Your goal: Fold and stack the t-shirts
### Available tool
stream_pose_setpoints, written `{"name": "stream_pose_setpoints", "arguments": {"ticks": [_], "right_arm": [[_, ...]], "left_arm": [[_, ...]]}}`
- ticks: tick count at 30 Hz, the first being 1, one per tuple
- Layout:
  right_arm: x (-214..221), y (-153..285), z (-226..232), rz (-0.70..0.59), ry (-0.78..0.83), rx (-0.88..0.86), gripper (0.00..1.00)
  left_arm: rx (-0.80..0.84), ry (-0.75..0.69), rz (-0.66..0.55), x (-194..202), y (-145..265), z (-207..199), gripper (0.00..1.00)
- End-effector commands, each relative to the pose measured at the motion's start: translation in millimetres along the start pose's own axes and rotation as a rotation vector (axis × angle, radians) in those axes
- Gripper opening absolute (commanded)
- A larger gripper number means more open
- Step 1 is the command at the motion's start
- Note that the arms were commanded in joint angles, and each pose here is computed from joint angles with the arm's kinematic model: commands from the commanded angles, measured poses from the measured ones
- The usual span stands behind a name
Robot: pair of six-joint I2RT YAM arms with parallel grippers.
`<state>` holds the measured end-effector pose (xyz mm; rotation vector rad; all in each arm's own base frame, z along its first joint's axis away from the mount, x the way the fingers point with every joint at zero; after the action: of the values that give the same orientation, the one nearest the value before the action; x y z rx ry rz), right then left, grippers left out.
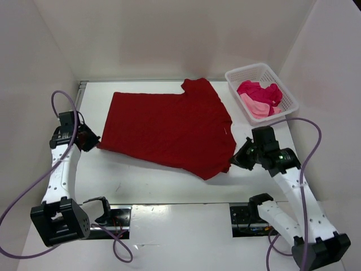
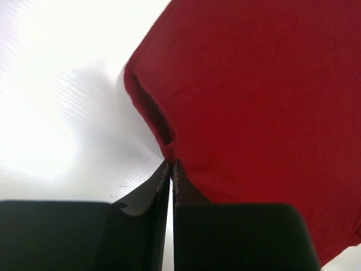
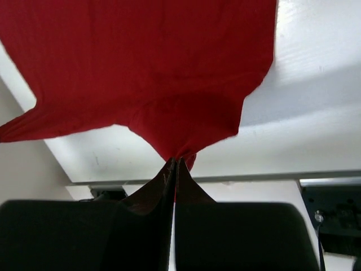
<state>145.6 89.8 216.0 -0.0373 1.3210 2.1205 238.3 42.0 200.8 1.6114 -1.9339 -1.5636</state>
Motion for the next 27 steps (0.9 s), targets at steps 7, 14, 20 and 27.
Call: {"name": "stream_pose_setpoints", "arguments": {"ticks": [7, 14, 20, 27], "right_arm": [[-81.4, -91.3, 19.5, -0.138, 0.066, 0.060, 0.00], [-144.5, -134.8, 37.4, -0.203, 0.161, 0.156, 0.00], [-189.5, -144.0, 57.3, -0.272, 0.192, 0.156, 0.00], [-231.4, -183.5, 70.5, -0.294, 0.219, 0.180, 0.00]], "left_arm": [[0.022, 0.023, 0.028, -16.7, -68.3, -15.5, 0.08], [-0.004, 0.059, 0.055, -24.4, -116.3, -20.9, 0.08], [-0.007, 0.069, 0.071, -28.1, -132.5, -25.1, 0.08], [0.027, 0.090, 0.073, -34.3, -147.5, -38.8, 0.08]]}}
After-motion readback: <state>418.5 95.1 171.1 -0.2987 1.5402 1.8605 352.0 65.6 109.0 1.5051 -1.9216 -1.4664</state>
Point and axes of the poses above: each gripper's point midway between its finger pads, its own y axis back along the fingers, its own z axis along the line the jaws close on, x = y × z, the point moved 6 cm from there along y, back along the fingers, and after that the axes turned 10 degrees about y, right-handed, at the moved point
